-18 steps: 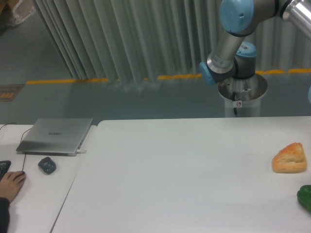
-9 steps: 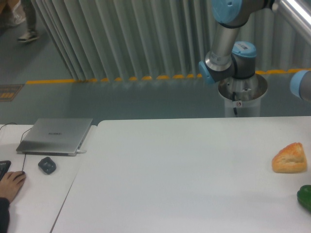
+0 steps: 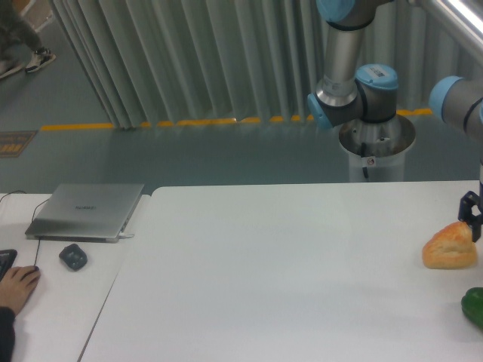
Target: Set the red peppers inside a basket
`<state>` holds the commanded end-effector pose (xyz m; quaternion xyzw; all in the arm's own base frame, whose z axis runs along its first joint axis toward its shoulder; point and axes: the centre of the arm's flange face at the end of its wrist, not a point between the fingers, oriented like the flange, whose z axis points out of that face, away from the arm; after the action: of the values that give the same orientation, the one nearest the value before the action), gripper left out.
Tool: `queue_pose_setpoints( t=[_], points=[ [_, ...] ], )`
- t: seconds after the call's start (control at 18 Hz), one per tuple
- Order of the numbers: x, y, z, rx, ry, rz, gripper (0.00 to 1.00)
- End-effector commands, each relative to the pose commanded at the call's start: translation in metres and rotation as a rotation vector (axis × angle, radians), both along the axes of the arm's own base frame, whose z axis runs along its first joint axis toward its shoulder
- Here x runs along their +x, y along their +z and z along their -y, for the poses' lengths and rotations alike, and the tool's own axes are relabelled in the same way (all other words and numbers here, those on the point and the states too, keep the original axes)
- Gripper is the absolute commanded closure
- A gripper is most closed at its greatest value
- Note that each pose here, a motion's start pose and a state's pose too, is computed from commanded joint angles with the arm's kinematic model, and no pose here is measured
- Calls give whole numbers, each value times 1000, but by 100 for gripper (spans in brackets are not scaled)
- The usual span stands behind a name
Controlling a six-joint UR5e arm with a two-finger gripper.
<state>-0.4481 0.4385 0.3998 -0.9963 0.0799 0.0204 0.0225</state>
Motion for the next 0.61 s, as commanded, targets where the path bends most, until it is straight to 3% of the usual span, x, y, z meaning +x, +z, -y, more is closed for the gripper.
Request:
queue_pose_setpoints(
  t=[0.11,0.28,0.39,0.61],
  points=[
    [14,-7,4,8,-32,65,0],
    [33,-8,11,11,-119,89,0],
    [56,-20,13,-10,-132,115,0],
    [53,-22,19,-15,-127,113,0]
  ],
)
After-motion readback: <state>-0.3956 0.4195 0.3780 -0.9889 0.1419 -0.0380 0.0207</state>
